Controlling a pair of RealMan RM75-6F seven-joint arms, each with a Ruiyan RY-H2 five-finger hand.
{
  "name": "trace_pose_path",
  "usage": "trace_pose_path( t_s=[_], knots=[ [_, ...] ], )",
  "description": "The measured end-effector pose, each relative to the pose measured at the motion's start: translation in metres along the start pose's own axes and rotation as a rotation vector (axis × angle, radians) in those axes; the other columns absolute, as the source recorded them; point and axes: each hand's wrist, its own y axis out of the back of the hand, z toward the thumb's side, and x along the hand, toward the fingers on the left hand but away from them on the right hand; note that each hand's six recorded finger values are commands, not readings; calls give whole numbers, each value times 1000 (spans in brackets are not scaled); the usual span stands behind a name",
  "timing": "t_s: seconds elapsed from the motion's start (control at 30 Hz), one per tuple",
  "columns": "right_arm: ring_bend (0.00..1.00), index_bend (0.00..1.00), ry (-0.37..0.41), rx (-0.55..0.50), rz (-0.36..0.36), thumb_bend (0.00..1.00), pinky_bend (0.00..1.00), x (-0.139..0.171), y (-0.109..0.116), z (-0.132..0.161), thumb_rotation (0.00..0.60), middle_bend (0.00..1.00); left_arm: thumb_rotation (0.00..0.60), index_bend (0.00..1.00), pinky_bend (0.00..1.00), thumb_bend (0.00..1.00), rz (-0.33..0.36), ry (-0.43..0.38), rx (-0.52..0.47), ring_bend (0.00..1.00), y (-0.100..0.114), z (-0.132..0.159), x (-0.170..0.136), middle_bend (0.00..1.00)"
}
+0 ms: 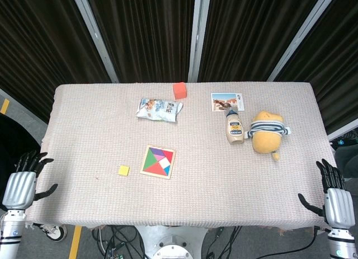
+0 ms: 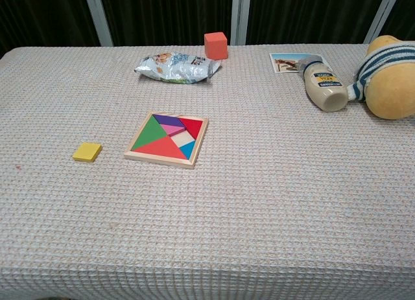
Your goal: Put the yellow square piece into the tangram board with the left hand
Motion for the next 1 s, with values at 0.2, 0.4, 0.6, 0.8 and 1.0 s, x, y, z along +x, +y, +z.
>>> trace_pose_path(
  t_s=[0.2, 0.4, 0.6, 0.8, 1.0],
  knots=[
    [0, 0, -8, -2, 7, 121, 0, 1, -2, -3, 600, 0, 600, 245, 39, 177, -7, -1, 3, 0, -2, 0, 0, 145],
    [0, 0, -10, -6, -2, 121, 0, 1, 0, -4, 600, 0, 600, 245, 38, 178, -9, -10, 1, 0, -3, 2, 0, 144],
    [0, 0, -15, -13, 9, 121, 0, -2, -3, -5, 600, 0, 600, 245, 38, 180, -14, -27, -5, 0, -4, 7, 0, 145],
    [0, 0, 5, -22, -8, 122, 0, -4, 2, 2, 600, 0, 600, 244, 38, 179, -45, -51, -13, 0, -11, 16, 1, 145],
    [0, 0, 12, -15, -7, 121, 0, -7, 4, 2, 600, 0, 600, 244, 37, 179, -105, -101, -11, 0, -30, 35, 6, 145]
  ],
)
